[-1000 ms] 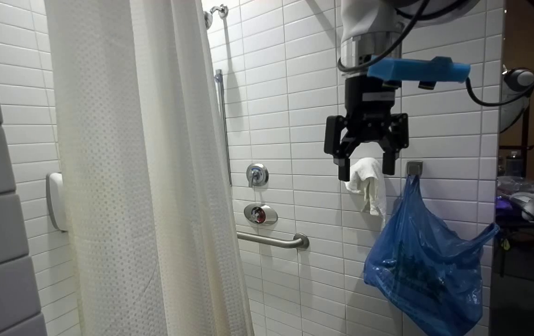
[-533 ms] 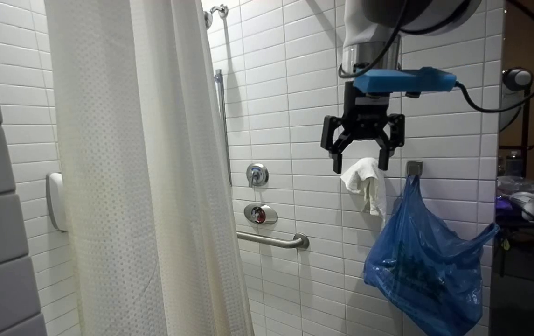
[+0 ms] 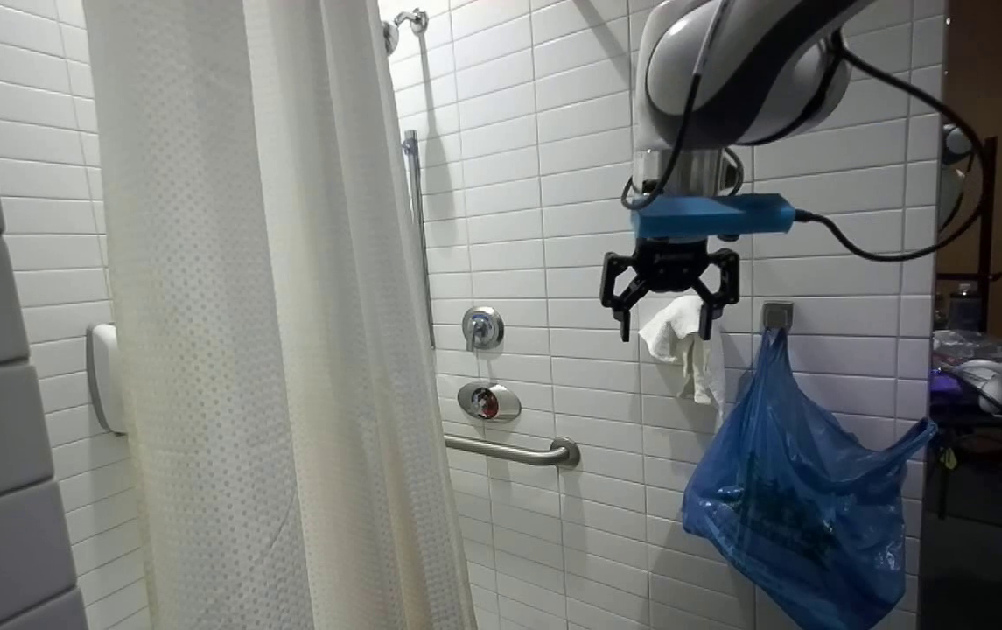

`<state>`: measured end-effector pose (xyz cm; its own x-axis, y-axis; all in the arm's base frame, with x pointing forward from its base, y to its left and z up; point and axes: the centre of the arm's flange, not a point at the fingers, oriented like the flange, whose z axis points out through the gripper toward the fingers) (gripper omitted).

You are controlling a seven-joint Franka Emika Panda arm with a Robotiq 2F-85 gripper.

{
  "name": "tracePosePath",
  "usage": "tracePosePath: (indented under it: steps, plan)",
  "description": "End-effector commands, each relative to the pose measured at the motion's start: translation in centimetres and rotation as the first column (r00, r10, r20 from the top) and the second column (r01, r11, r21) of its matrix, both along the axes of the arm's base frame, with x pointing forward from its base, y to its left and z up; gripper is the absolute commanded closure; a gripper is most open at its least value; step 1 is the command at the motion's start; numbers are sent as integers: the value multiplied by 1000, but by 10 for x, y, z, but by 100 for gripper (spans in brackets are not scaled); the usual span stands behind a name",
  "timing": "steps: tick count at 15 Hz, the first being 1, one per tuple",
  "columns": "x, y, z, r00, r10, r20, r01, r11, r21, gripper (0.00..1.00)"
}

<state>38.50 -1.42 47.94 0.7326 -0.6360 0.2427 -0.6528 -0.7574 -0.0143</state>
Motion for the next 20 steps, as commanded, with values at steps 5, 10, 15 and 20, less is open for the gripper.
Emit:
tracePosePath:
  steps: [5, 10, 15, 20]
  plan:
    - [39, -26, -25, 970, -242, 20, 241, 969, 61, 0]
    - [46, -57, -27, 867, -497, 27, 490, 862, 128, 0]
    - [46, -89, -28, 743, -669, 12, 656, 732, 181, 0]
    - [43, -125, -30, 613, -790, -18, 767, 590, 251, 0]
